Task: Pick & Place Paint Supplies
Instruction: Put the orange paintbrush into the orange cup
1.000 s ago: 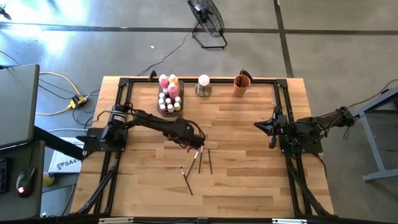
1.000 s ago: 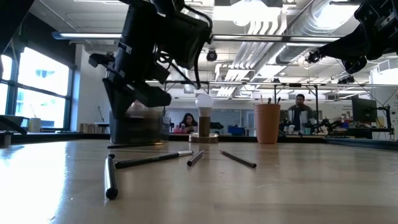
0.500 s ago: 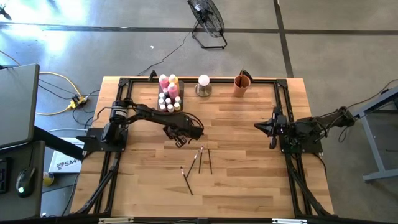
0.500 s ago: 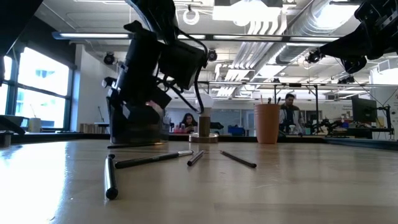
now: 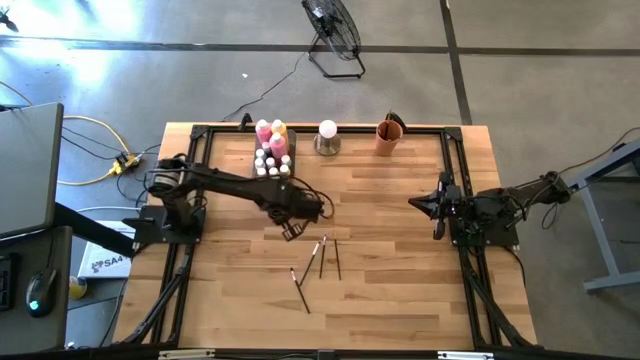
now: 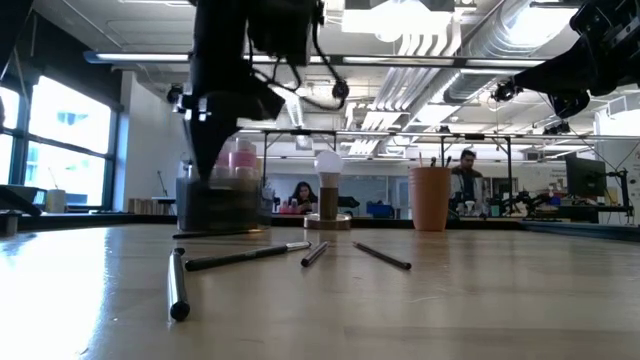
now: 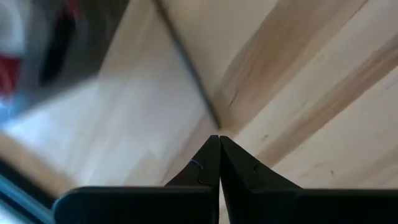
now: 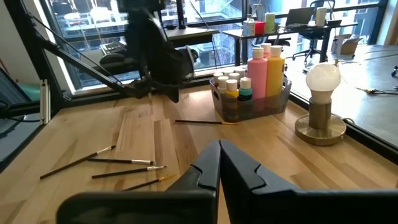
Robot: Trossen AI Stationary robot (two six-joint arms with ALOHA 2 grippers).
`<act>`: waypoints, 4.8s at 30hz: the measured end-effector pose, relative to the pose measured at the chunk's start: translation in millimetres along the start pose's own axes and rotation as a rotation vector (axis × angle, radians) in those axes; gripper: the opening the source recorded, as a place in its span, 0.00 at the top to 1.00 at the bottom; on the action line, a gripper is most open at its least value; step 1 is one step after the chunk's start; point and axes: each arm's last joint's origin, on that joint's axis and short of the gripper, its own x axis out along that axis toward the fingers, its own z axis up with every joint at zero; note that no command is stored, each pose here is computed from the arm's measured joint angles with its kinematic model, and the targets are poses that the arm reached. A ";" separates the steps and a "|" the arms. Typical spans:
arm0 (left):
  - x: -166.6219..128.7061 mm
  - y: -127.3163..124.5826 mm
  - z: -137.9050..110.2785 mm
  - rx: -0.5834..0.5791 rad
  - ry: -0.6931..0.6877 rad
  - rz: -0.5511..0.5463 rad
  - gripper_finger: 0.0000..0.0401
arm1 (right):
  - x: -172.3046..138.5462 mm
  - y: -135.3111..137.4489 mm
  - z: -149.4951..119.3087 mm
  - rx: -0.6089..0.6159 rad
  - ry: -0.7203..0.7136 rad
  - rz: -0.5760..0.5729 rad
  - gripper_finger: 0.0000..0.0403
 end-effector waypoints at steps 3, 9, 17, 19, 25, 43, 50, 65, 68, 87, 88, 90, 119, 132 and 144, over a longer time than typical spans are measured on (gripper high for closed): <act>-5.6 -8.2 1.6 0.063 -0.134 0.018 1.00 | 0.0 0.0 0.1 0.001 -0.001 0.000 0.99; -3.2 -18.8 9.0 0.182 -0.275 -0.011 1.00 | 0.0 0.0 0.0 0.010 -0.001 0.000 0.99; 17.1 -13.1 -16.2 0.315 -0.380 0.057 1.00 | 0.0 -0.2 0.2 0.034 -0.003 -0.006 0.99; 23.7 -4.4 -27.0 0.271 -0.414 0.031 1.00 | 0.0 -0.5 0.7 0.030 -0.009 -0.020 0.99; 26.8 23.1 -58.9 0.206 -0.508 -0.059 1.00 | -0.1 -2.0 1.2 0.029 -0.022 -0.073 0.99; -2.9 37.9 -68.1 0.146 -0.637 -0.196 1.00 | 0.0 -0.8 0.5 0.033 -0.009 -0.028 0.99; -1.3 39.5 -69.8 0.019 -0.605 -0.213 0.95 | 0.0 -0.9 -0.1 0.022 -0.003 -0.029 0.99; 29.0 26.4 -62.6 -0.111 -0.491 -0.137 0.70 | 0.0 -0.9 0.1 0.004 -0.005 -0.029 0.99; 41.5 21.1 -60.1 -0.102 -0.457 -0.095 0.70 | 0.0 -0.8 0.2 0.004 -0.005 -0.029 0.99; 84.3 10.4 -46.9 -0.202 -0.316 -0.064 0.70 | 0.0 -0.9 0.2 0.004 -0.005 -0.029 0.99; 84.7 11.3 -46.2 -0.205 -0.311 -0.067 0.70 | 0.0 -0.9 0.1 0.004 -0.005 -0.030 0.99; 85.1 11.6 -45.9 -0.194 -0.299 -0.078 0.70 | 0.0 -0.9 0.2 0.004 -0.006 -0.029 0.99; 85.4 5.5 -43.7 0.027 -0.296 -0.159 0.99 | 0.0 -0.8 0.1 0.004 -0.004 -0.026 0.99; 78.5 -6.0 -32.2 0.206 -0.409 -0.314 1.00 | 0.0 -0.8 0.1 0.004 -0.005 -0.026 0.99; 78.5 -5.9 -32.4 0.197 -0.407 -0.311 0.95 | 0.0 -0.8 0.1 0.005 -0.005 -0.026 0.99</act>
